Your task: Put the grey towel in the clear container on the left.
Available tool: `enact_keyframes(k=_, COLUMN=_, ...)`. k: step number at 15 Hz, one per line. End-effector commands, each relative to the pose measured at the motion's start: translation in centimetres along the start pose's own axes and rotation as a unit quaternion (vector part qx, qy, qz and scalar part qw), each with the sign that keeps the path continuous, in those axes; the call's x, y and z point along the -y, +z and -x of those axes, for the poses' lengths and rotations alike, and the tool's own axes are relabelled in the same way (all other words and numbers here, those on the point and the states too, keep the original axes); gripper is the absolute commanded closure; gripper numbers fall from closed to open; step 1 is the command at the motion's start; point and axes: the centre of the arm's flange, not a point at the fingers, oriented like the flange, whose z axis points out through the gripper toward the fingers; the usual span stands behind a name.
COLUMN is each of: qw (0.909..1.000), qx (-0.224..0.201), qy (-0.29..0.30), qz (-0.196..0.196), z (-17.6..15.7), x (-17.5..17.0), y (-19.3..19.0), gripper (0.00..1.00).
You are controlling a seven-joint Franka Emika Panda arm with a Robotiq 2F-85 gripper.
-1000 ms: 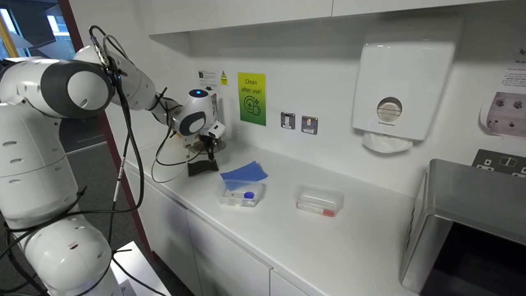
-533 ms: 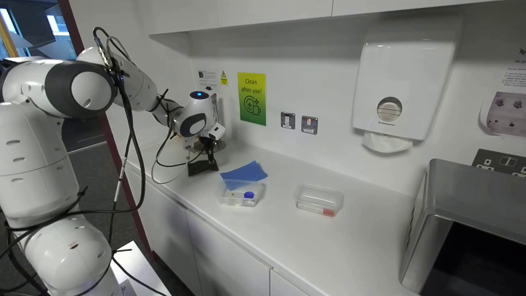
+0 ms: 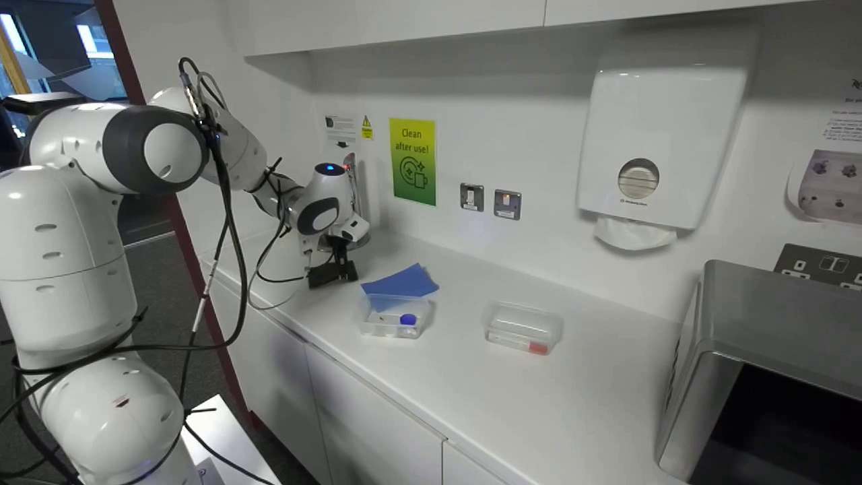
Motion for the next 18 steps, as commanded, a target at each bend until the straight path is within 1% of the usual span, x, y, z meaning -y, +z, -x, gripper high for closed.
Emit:
enact_keyframes(k=1, qw=0.9999, qx=0.004, qy=-0.004, qz=-0.013, z=-0.5, x=0.3, y=1.0, gripper=0.00)
enact_keyframes(k=5, qw=0.9999, qx=0.009, qy=-0.003, qz=-0.010, z=-0.8, x=0.4, y=2.8, gripper=0.00)
enact_keyframes(k=8, qw=0.9998, qx=0.008, qy=-0.005, qz=-0.015, z=-1.1, x=0.7, y=4.1, gripper=0.00)
enact_keyframes(k=10, qw=0.9997, qx=-0.005, qy=0.004, qz=-0.022, z=-1.2, x=1.0, y=4.9, gripper=0.00)
enact_keyframes(k=15, qw=0.9965, qx=-0.048, qy=-0.005, qz=-0.069, z=-1.0, x=2.1, y=4.7, gripper=0.00)
enact_keyframes(k=18, qw=0.9947, qx=-0.044, qy=-0.002, qz=-0.093, z=-0.7, x=2.4, y=4.6, gripper=0.00)
